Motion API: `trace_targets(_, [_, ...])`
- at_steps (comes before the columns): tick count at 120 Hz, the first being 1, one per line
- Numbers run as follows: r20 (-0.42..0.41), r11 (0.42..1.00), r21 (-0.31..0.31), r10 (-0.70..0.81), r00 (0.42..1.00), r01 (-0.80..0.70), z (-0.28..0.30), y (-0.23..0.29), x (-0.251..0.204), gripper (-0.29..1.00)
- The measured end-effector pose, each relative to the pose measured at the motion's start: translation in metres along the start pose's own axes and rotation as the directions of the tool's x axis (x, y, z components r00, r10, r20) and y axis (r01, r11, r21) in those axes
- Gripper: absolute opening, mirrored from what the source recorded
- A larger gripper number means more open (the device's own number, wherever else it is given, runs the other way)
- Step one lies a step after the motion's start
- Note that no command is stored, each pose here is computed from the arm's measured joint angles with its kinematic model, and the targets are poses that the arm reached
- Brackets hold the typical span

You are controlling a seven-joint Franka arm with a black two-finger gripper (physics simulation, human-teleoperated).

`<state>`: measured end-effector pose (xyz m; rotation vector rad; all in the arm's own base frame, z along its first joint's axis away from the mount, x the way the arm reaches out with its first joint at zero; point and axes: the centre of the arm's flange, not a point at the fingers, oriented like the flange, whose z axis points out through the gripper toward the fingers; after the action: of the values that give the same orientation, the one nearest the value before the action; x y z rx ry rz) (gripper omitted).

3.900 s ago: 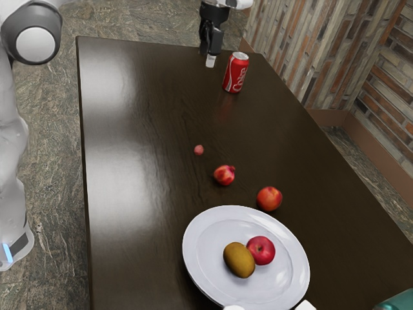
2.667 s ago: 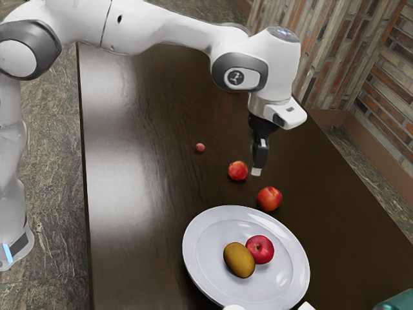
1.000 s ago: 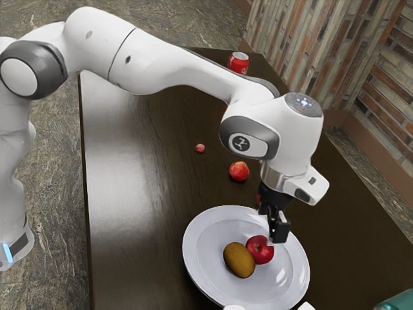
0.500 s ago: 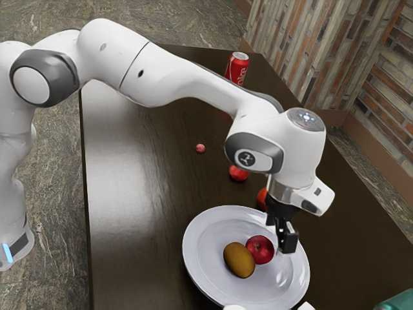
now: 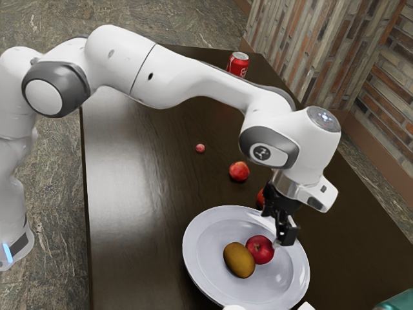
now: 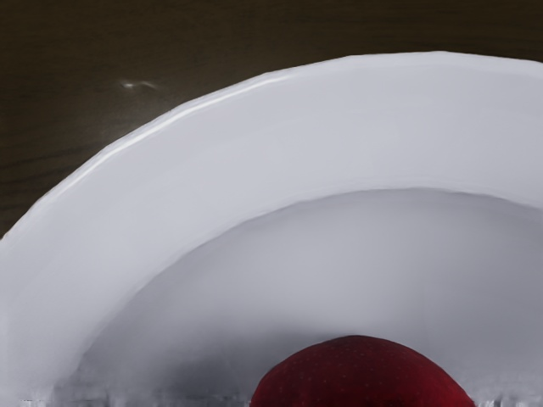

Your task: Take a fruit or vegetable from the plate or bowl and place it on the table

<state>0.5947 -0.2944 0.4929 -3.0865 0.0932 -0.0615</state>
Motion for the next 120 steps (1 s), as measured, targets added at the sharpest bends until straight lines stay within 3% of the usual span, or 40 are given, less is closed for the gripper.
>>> trace_targets(20, [0.016,1.0,-0.011,-0.027,0.999,0.028,-0.015,-0.019,-0.016,0.68])
trace_targets(42, [0.017,1.0,-0.028,0.013,1.0,-0.013,-0.011,0.007,-0.025,0.68])
trace_targets(120, [0.01,0.999,-0.035,0.003,1.0,-0.003,0.024,0.012,-0.009,0.68])
